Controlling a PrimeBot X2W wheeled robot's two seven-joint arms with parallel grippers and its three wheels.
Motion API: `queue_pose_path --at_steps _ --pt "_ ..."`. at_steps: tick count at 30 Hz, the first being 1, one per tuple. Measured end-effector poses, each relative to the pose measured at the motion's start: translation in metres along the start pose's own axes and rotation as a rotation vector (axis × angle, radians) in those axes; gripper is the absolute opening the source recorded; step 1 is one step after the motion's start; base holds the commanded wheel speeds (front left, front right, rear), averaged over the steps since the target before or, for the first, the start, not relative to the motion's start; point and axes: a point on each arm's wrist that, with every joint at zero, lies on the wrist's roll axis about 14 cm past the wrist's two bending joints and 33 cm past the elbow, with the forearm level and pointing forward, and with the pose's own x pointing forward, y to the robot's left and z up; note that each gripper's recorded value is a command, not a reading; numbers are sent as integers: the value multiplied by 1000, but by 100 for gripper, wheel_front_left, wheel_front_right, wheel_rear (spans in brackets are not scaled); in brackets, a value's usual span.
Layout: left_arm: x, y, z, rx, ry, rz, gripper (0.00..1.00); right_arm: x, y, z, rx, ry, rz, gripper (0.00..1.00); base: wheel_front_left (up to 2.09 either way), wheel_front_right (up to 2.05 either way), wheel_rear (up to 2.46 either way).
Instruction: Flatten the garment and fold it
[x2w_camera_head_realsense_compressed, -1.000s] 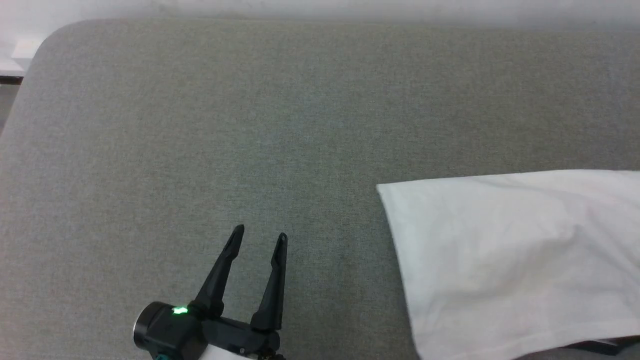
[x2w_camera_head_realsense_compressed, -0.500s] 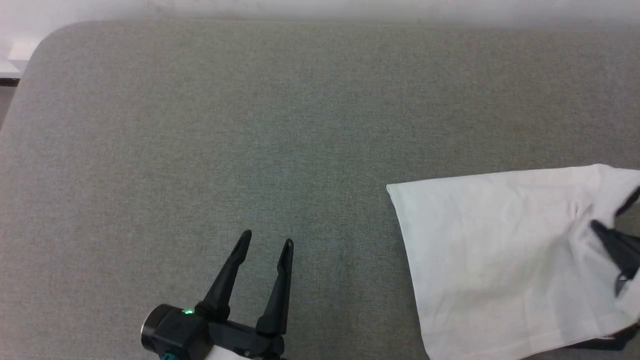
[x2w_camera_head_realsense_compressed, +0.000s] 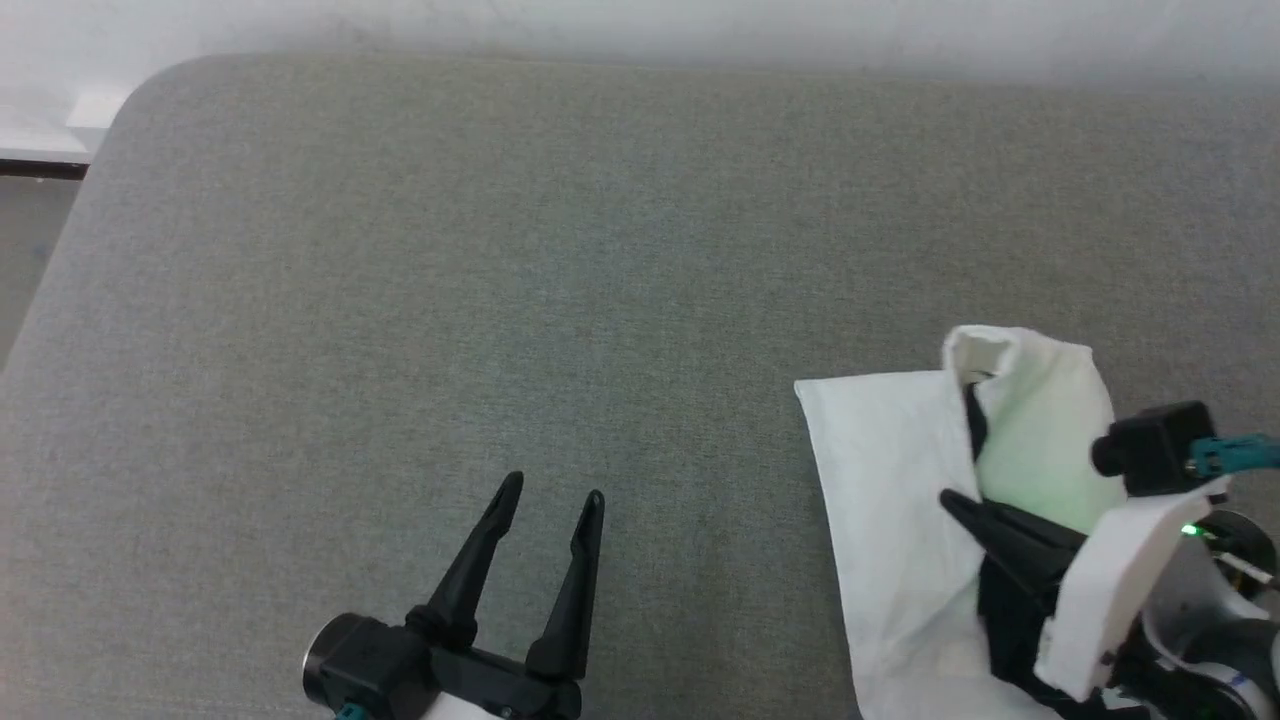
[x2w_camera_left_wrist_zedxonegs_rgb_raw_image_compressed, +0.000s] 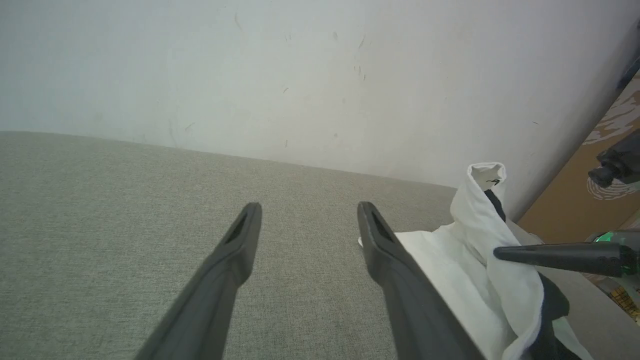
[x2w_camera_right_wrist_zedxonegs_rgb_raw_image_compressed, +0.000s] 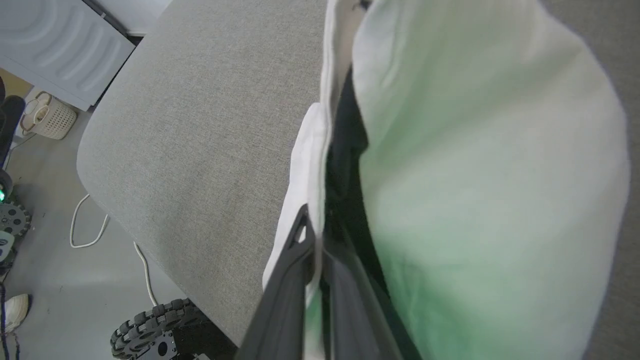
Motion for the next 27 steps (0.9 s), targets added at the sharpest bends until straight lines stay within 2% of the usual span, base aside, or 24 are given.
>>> queue_pose_path --at_steps 9,18,19,20,21,22,27 --pt "-4 5 2 -6 -7 25 100 29 25 -23 -36 110 48 0 0 0 0" --pt "-4 11 -1 -16 -1 54 100 55 9 -60 -37 244 -29 0 0 0 0" --pt "-4 12 -1 -18 -1 53 100 58 7 -62 -46 254 -38 25 0 0 0" --pt "-3 12 -1 -19 -4 53 100 60 7 -63 -54 261 -42 39 0 0 0" --pt "-2 12 -1 -21 -6 57 100 62 7 -64 -58 265 -43 91 0 0 0" --pt "-2 13 -1 -22 -5 60 100 64 9 -64 -68 269 -41 100 0 0 0" --pt "-1 12 -1 -28 -7 53 100 63 20 -59 -82 265 -12 100 0 0 0"
